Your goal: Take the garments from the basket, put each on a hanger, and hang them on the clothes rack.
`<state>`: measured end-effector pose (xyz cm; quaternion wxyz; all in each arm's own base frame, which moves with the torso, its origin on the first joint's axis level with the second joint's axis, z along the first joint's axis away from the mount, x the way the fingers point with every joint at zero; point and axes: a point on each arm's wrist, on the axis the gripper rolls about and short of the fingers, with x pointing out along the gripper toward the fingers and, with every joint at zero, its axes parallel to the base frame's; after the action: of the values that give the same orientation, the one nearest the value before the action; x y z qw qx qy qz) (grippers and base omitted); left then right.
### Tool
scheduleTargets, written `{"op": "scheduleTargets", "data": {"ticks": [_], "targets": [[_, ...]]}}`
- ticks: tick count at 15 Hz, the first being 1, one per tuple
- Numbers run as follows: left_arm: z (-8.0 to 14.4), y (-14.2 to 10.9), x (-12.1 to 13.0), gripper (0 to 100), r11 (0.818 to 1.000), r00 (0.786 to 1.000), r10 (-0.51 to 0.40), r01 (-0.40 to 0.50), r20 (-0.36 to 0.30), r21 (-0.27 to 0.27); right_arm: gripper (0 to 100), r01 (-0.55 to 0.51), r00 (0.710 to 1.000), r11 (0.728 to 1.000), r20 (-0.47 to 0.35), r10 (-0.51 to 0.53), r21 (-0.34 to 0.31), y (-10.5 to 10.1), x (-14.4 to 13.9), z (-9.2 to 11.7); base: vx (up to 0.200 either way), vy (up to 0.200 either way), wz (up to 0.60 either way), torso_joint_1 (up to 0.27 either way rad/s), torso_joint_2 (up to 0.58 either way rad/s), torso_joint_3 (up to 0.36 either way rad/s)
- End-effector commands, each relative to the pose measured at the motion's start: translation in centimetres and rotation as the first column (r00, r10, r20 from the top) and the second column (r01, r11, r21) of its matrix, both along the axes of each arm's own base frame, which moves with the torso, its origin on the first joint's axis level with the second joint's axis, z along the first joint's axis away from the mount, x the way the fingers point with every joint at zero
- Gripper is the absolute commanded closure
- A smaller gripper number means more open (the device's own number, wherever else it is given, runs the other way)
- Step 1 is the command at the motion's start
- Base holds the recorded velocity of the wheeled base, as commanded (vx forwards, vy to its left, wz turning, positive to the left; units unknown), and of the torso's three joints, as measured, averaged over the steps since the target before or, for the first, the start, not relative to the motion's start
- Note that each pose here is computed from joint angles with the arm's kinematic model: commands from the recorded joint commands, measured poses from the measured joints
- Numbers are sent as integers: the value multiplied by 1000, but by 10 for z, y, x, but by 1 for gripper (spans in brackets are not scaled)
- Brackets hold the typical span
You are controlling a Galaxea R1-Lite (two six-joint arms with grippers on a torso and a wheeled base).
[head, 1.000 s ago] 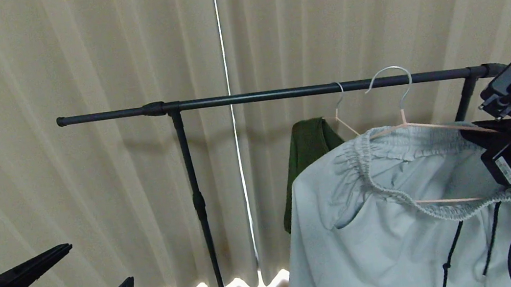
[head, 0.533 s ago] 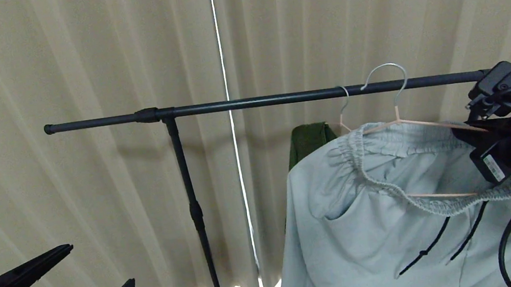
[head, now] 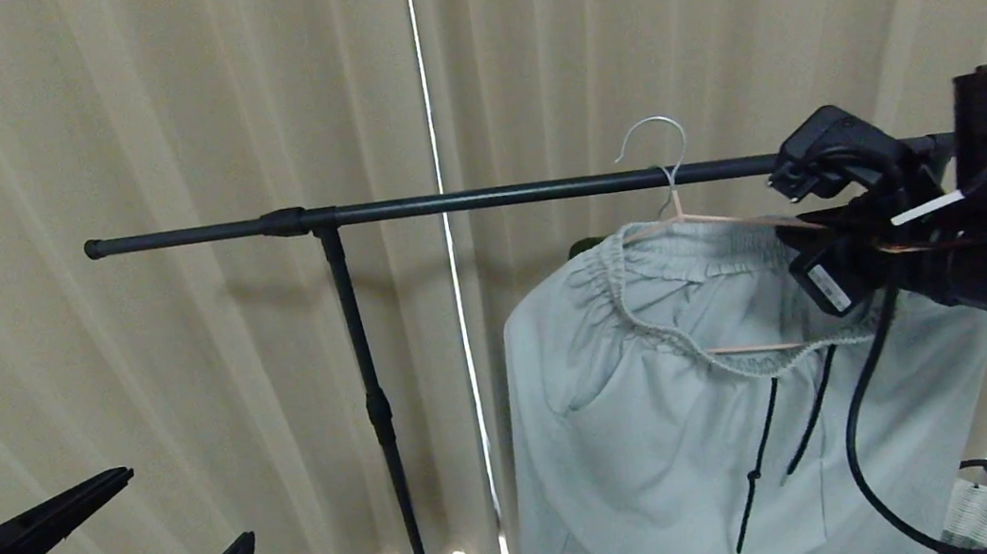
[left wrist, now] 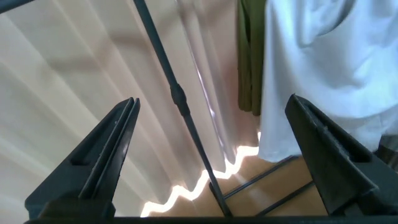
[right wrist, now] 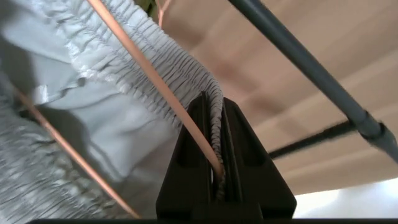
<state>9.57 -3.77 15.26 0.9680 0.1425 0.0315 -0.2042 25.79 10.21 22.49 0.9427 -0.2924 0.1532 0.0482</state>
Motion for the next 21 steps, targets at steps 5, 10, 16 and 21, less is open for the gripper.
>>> {"op": "scheduleTargets", "data": {"ticks": [5,10,16,21], "targets": [[3,1,-3,0,1000,1000,2,-2,23,-9,100,149,988,989,-28,-150,-21,38,64,-30,0,0,0,0,0,0],[3,1,-3,0,1000,1000,2,-2,24,-10,100,225,974,972,-16,-227,-64,48,73,-39,0,0,0,0,0,0],[3,1,-3,0,1000,1000,2,-2,24,-10,100,284,959,955,14,-284,-92,65,82,-43,0,0,0,0,0,0],[3,1,-3,0,1000,1000,2,-2,24,-10,100,396,918,911,63,-392,-113,66,93,-42,0,0,0,0,0,0]]}}
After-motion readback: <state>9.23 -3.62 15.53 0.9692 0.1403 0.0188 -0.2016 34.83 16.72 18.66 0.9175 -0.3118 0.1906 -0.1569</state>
